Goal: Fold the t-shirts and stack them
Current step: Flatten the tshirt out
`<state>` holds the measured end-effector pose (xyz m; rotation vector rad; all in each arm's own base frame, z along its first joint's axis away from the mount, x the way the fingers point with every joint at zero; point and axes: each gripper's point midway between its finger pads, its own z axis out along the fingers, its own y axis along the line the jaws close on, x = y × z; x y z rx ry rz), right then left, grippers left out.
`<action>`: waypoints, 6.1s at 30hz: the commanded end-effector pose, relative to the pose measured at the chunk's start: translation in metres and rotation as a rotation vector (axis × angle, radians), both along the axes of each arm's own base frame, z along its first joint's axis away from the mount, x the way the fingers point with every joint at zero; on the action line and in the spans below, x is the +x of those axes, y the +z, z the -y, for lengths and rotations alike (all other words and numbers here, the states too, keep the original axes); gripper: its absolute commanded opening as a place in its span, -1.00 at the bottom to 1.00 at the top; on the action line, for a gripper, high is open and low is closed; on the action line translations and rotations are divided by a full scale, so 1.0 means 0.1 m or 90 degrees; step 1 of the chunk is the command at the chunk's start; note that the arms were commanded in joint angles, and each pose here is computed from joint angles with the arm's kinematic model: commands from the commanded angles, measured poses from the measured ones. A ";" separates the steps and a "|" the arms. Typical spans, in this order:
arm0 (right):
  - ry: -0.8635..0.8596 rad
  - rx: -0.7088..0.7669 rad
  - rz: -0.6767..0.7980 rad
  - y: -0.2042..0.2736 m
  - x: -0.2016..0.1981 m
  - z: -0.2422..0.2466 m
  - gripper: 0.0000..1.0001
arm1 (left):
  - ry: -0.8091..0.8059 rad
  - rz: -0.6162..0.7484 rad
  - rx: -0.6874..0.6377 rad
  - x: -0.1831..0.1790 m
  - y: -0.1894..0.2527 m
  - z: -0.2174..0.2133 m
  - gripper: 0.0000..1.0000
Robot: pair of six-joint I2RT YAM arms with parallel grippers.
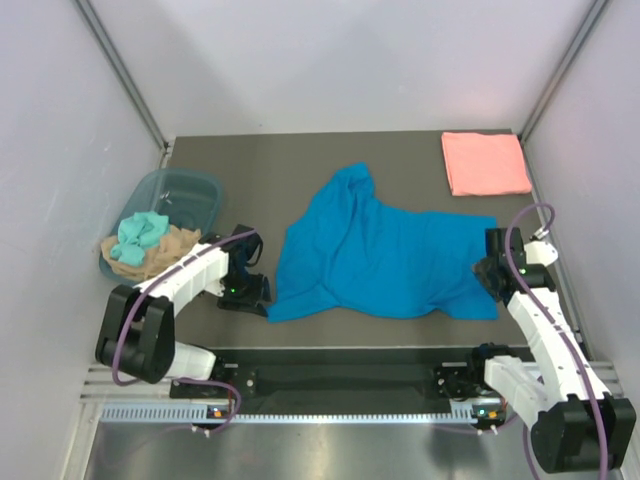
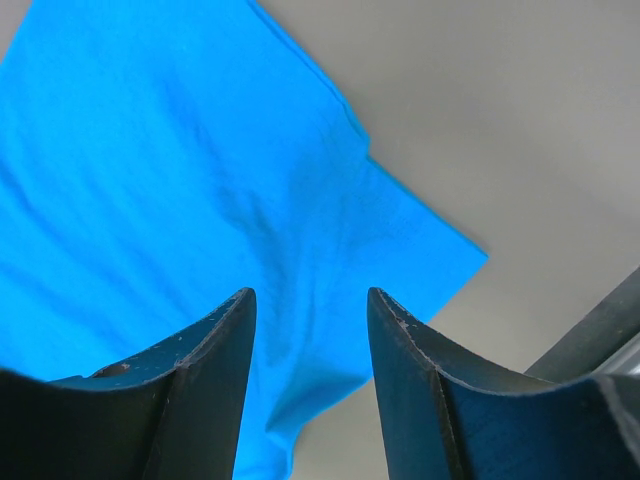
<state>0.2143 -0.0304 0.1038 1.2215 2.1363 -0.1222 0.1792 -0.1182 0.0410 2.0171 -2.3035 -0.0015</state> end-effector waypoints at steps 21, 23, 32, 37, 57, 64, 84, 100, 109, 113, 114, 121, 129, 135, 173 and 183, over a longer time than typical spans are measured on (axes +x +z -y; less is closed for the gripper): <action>-0.006 -0.065 0.077 0.38 0.14 0.18 -0.01 | 0.064 -0.096 0.038 -0.08 -0.30 -0.04 -0.03; -0.007 -0.069 0.076 0.38 0.14 0.19 0.00 | 0.061 -0.110 0.039 -0.09 -0.34 -0.03 -0.04; -0.005 -0.080 0.079 0.41 0.11 0.22 0.00 | 0.064 -0.111 0.061 -0.03 -0.30 -0.06 -0.45; -0.003 -0.082 0.083 0.43 0.10 0.22 -0.01 | 0.060 -0.105 0.061 -0.01 -0.28 -0.06 -0.89; -0.024 0.174 -0.133 -0.50 -0.32 0.03 0.27 | -0.160 0.249 0.102 0.91 0.42 0.05 -1.00; -0.079 0.156 -0.143 -0.63 -0.45 0.13 0.19 | -0.261 0.287 0.099 1.08 0.36 0.26 -1.00; -0.187 0.131 -0.093 -0.93 -0.46 0.42 -0.08 | -0.338 0.403 0.170 1.56 0.65 0.28 -1.00; -0.200 0.176 -0.130 -1.11 -0.44 0.34 -1.00 | -0.329 0.442 0.181 1.70 0.81 0.29 -1.00; -0.021 0.056 0.037 0.37 0.15 0.56 -1.00 | -0.347 0.599 0.289 2.03 1.85 0.14 -1.00; 0.089 0.045 0.053 0.84 0.18 0.28 -1.00 | -0.292 0.705 0.404 1.95 2.77 -0.24 -1.00; 0.109 0.052 0.049 0.84 0.19 0.20 -1.00 | -0.292 0.714 0.420 1.91 2.88 -0.29 -1.00; 0.214 0.119 -0.068 0.06 -0.01 -0.54 -1.00 | -0.306 0.643 0.520 1.29 3.15 -0.83 -1.00; 0.240 0.103 -0.096 -0.31 0.19 -0.55 -1.00 | -0.424 0.588 0.325 1.08 1.81 -0.36 -1.00; 0.249 0.076 -0.124 -0.33 0.49 -0.50 -1.00 | -0.463 0.460 0.340 1.08 1.14 -0.39 -1.00; 0.065 0.181 -0.197 -0.66 -0.57 -0.66 -0.48 | -0.470 0.414 0.372 1.30 0.89 -0.37 -1.00; 0.024 0.143 -0.170 -0.78 -0.52 -0.53 -0.44 | -0.469 0.414 0.376 1.28 0.89 -0.39 -1.00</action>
